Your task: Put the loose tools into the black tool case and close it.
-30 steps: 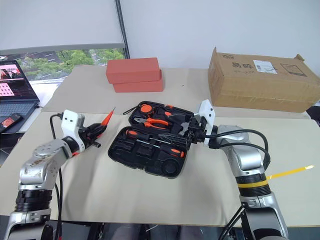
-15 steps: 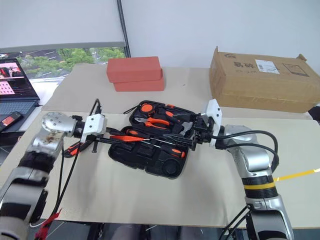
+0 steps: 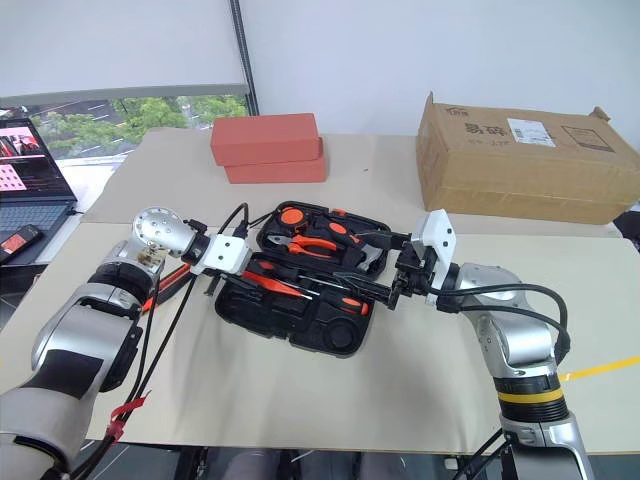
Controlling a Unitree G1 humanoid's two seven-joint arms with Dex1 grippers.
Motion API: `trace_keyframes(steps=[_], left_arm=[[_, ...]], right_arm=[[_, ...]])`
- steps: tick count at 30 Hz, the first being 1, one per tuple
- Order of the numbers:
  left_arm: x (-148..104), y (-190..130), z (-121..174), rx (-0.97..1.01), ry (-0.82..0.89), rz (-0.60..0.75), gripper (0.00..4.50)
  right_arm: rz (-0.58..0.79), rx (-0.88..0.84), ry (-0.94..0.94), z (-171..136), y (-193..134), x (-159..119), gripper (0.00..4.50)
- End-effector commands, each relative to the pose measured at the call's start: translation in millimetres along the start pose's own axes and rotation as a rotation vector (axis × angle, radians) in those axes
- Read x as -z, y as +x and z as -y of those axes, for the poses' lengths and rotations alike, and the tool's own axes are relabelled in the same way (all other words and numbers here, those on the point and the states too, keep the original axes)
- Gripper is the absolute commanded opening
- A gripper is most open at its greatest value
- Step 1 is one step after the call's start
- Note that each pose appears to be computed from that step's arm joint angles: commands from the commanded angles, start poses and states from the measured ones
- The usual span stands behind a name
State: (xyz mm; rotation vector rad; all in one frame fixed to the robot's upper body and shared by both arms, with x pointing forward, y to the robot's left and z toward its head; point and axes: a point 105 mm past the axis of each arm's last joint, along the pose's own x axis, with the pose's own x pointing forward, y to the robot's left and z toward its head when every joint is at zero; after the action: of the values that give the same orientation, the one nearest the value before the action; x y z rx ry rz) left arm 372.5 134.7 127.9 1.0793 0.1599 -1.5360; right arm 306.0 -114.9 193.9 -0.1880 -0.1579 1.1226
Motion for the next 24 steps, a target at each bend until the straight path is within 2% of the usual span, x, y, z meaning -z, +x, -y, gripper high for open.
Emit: trace_keyframes(steps=[1, 8, 10, 11, 15, 18, 21, 24], left_arm=[[6.3, -7.5, 1.6, 0.030, 0.008, -0.062, 0.47], [8.5, -10.5, 5.1, 0.044, -0.023, -0.053, 0.47], [6.0, -10.4, 3.5, 0.038, -0.037, -0.032, 1.49], [5.3, -10.7, 0.3, 0.012, -0.021, -0.034, 1.66], [-2.9, -16.5, -13.9, -0.095, 0.021, 0.001, 3.02], [-14.2, -26.5, -30.1, -0.186, -0.005, 0.073, 3.02], [-30.4, -45.9, -53.7, -0.324, -0.116, 0.236, 3.02], [-32.3, -56.7, -50.0, -0.302, -0.190, 0.322, 3.02]], right_arm=[[0.030, 0.008, -0.043, -1.0, -4.3, -14.4, 4.50], [0.036, -0.005, -0.045, -1.3, -0.6, -14.6, 4.50], [0.036, -0.013, -0.045, -1.7, 1.0, -14.1, 4.50], [0.036, -0.020, -0.043, -2.1, 1.9, -13.8, 4.50], [0.034, -0.026, -0.041, -1.2, 2.8, -13.1, 4.50], [0.031, -0.027, -0.041, -0.9, 2.8, -12.4, 4.50], [0.028, -0.008, -0.049, 1.3, 3.2, -11.1, 4.50], [0.026, 0.001, -0.052, 2.0, 3.2, -10.0, 4.50]])
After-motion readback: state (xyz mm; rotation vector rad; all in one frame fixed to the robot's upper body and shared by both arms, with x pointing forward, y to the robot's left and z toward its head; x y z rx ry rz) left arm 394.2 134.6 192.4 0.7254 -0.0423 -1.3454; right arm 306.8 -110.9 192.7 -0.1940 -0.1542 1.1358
